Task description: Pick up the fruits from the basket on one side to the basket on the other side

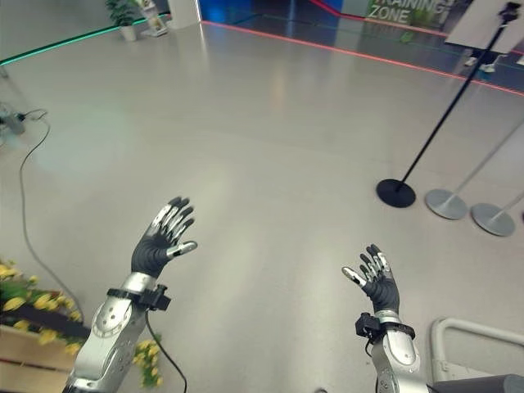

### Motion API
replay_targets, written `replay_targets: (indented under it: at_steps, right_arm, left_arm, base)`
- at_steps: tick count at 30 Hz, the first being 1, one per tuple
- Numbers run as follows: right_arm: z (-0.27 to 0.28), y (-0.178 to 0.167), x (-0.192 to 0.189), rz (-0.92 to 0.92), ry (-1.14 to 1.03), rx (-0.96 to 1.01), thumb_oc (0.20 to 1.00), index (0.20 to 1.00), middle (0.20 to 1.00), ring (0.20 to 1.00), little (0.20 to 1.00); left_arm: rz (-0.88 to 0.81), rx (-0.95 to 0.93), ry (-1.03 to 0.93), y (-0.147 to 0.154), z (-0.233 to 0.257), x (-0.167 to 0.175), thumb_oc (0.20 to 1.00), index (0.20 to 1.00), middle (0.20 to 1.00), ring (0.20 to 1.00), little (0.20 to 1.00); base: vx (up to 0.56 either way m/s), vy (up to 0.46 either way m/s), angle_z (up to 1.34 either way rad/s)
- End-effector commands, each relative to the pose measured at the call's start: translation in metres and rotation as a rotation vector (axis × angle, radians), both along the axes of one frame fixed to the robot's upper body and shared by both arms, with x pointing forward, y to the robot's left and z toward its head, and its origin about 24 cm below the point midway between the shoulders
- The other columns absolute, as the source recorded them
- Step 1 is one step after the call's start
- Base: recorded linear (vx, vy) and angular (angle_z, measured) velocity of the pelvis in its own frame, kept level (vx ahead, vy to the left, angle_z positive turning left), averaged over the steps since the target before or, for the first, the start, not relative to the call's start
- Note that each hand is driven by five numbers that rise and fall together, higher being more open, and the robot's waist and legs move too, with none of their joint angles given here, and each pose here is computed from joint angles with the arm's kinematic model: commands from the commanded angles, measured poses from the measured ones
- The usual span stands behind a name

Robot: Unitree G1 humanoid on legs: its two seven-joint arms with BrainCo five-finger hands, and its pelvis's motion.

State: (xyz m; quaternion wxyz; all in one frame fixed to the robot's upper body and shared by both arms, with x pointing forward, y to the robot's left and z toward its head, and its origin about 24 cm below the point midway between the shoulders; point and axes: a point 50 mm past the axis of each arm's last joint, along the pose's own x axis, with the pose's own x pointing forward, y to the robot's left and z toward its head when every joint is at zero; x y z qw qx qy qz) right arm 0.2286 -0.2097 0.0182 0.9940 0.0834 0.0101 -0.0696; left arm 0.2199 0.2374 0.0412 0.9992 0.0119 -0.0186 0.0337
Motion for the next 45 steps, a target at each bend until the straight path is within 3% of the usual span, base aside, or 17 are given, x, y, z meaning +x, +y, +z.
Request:
replay_targets:
  at_steps: [1,12,22,25,29,36,37,39,42,45]
  right_arm:
    - [0.023,-0.017,-0.003,-0.06,-0.123,-0.05,1.0,1.0,1.0,1.0,1.0]
    - [0.011,-0.036,-0.014,-0.076,-0.043,-0.126,1.0,1.0,1.0,1.0,1.0]
    - [0.004,-0.031,-0.012,-0.051,-0.017,-0.124,1.0,1.0,1.0,1.0,1.0]
    - [-0.019,-0.042,-0.017,-0.053,0.118,-0.25,1.0,1.0,1.0,1.0,1.0]
    - [-0.024,-0.047,-0.023,-0.063,0.156,-0.243,1.0,1.0,1.0,1.0,1.0]
    - [-0.012,-0.052,-0.021,-0.137,0.081,-0.196,1.0,1.0,1.0,1.0,1.0]
    - [0.002,-0.054,-0.017,-0.165,0.001,-0.18,1.0,1.0,1.0,1.0,1.0]
    - [0.014,-0.052,-0.014,-0.161,-0.062,-0.178,1.0,1.0,1.0,1.0,1.0]
    - [0.037,-0.037,0.003,-0.121,-0.189,-0.164,1.0,1.0,1.0,1.0,1.0]
    - [0.04,-0.033,0.007,-0.103,-0.2,-0.176,1.0,1.0,1.0,1.0,1.0]
  left_arm:
    - [0.0,0.134,-0.183,-0.001,0.037,0.01,1.0,1.0,1.0,1.0,1.0]
    - [0.104,-0.008,-0.088,-0.001,0.004,0.003,1.0,1.0,1.0,1.0,1.0]
    - [0.111,-0.037,-0.039,-0.009,-0.01,0.002,1.0,1.0,1.0,1.0,1.0]
    - [0.123,0.061,0.099,-0.001,-0.036,-0.005,1.0,1.0,1.0,1.0,1.0]
    - [0.156,0.089,0.156,0.009,-0.046,-0.015,1.0,1.0,1.0,1.0,1.0]
    - [0.124,0.055,0.059,0.003,-0.026,-0.006,1.0,1.0,1.0,1.0,1.0]
    - [0.022,0.069,-0.061,-0.013,0.0,0.01,1.0,1.0,1.0,1.0,1.0]
    - [-0.027,0.068,-0.141,-0.022,0.017,0.019,1.0,1.0,1.0,1.0,1.0]
    - [-0.058,0.128,-0.273,-0.02,0.05,0.026,1.0,1.0,1.0,1.0,1.0]
    - [-0.078,0.133,-0.283,-0.023,0.052,0.026,1.0,1.0,1.0,1.0,1.0]
  base:
    - [0.1,-0.418,-0.85]
    - [0.04,-0.38,-0.35]
    - [0.01,-0.014,-0.11]
    - [0.01,0.057,0.12]
    - [0.02,0.043,0.17]
    - [0.02,0.042,0.05]
    - [-0.06,0.067,-0.15]
    - [-0.14,0.058,-0.51]
    - [-0.13,-0.028,-1.81]
    - [0.15,-0.177,-2.73]
